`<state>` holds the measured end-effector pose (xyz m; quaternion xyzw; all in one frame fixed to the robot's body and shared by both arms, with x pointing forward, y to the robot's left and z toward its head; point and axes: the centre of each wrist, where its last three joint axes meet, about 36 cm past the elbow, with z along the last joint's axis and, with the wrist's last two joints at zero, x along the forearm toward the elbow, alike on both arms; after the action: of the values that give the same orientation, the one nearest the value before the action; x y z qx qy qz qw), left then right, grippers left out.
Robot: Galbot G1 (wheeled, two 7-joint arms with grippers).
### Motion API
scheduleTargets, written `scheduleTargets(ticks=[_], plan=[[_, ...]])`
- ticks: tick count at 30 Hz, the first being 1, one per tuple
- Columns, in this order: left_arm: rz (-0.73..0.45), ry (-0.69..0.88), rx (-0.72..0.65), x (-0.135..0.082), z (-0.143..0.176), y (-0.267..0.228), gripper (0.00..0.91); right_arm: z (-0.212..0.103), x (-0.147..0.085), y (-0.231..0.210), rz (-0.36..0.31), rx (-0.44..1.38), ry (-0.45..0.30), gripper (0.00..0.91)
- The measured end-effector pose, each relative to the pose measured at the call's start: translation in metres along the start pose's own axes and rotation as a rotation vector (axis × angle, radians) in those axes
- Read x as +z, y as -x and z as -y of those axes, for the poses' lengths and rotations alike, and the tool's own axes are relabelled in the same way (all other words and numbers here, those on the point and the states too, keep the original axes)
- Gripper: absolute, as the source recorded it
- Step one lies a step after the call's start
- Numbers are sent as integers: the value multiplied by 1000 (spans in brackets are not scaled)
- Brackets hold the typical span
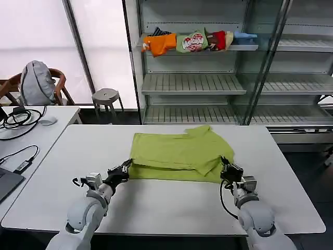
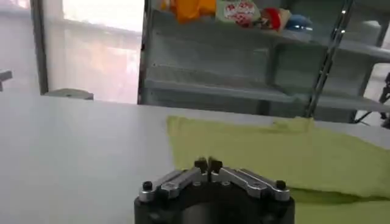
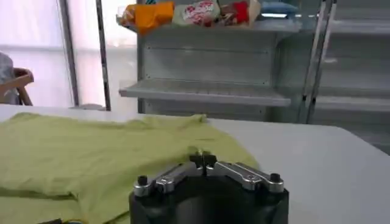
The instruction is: Fold and organize the clothes.
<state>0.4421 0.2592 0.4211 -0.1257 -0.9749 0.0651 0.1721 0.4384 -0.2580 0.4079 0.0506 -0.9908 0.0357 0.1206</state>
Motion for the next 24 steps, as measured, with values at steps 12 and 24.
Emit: scheduleTargets(ticks=[12, 24], plan=[[8, -5, -11, 6, 0, 5, 907, 6, 0, 9, -2, 57, 7, 907], [35, 19, -14, 1, 0, -10, 907, 10, 3, -27, -32, 57, 5, 907]])
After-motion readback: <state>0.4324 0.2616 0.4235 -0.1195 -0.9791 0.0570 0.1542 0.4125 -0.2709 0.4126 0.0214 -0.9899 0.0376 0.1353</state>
